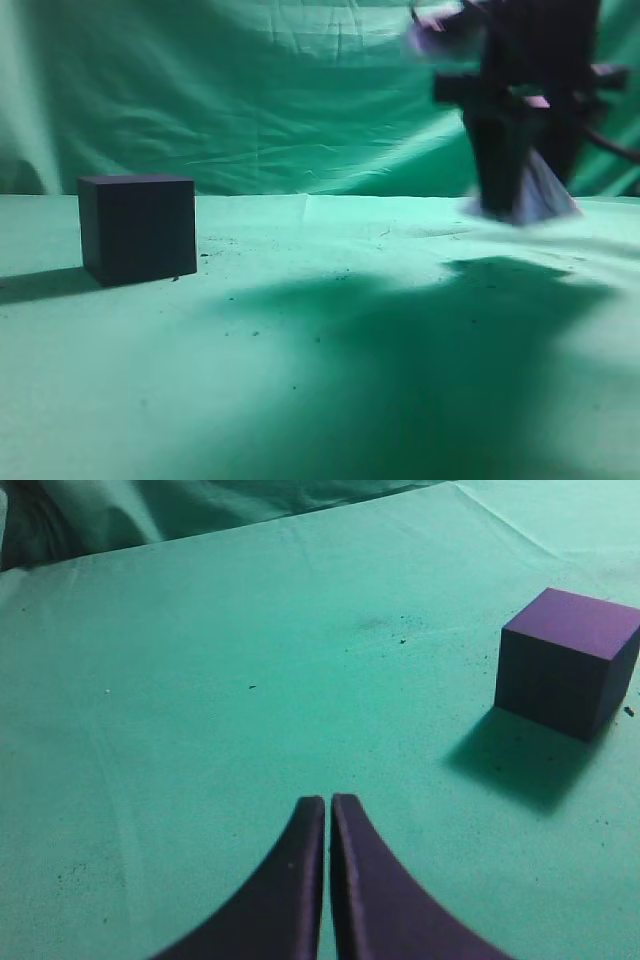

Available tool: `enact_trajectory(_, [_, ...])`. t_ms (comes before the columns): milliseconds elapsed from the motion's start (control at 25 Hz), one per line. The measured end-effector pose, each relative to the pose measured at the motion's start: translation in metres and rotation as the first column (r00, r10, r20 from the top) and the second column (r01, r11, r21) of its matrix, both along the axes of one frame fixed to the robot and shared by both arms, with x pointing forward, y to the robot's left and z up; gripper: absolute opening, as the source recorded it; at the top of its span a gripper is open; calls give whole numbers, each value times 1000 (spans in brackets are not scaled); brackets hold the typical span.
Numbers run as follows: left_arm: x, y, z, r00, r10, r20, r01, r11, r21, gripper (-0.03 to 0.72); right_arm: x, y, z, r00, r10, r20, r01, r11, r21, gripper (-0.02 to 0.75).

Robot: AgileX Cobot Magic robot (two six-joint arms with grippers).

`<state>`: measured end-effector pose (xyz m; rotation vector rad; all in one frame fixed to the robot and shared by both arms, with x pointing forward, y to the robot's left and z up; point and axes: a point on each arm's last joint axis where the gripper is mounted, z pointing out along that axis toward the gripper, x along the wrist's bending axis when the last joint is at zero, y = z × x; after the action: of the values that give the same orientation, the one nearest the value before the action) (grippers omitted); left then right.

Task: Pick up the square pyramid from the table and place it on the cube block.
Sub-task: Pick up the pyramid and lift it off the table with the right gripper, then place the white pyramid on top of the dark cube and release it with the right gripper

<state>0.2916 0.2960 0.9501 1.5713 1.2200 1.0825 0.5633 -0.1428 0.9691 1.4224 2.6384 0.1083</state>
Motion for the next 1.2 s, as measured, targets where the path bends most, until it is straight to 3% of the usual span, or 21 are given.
enact_trajectory(200, [0, 0, 0, 1000, 0, 0, 0, 1000, 0, 0, -16, 67, 76, 975, 169, 147, -180, 981, 66, 355])
enact_trajectory(360, [0, 0, 0, 1000, 0, 0, 0, 1000, 0, 0, -41, 128, 111, 924, 301, 236, -335, 935, 118, 355])
enact_trajectory(480, [0, 0, 0, 1000, 0, 0, 0, 1000, 0, 0, -52, 168, 110, 895, 373, 246, -411, 903, 127, 355])
enact_trajectory(680, [0, 0, 0, 1000, 0, 0, 0, 1000, 0, 0, -41, 206, 73, 891, 412, 192, -436, 894, 100, 355])
enact_trajectory(960, [0, 0, 0, 1000, 0, 0, 0, 1000, 0, 0, -30, 223, 43, 891, 421, 173, -440, 894, 90, 355])
enact_trajectory(1120, [0, 0, 0, 1000, 0, 0, 0, 1000, 0, 0, -33, 225, 44, 899, 413, 147, -432, 892, 131, 355])
enact_trajectory(1200, [0, 0, 0, 1000, 0, 0, 0, 1000, 0, 0, -35, 226, 47, 903, 411, 128, -427, 893, 142, 489])
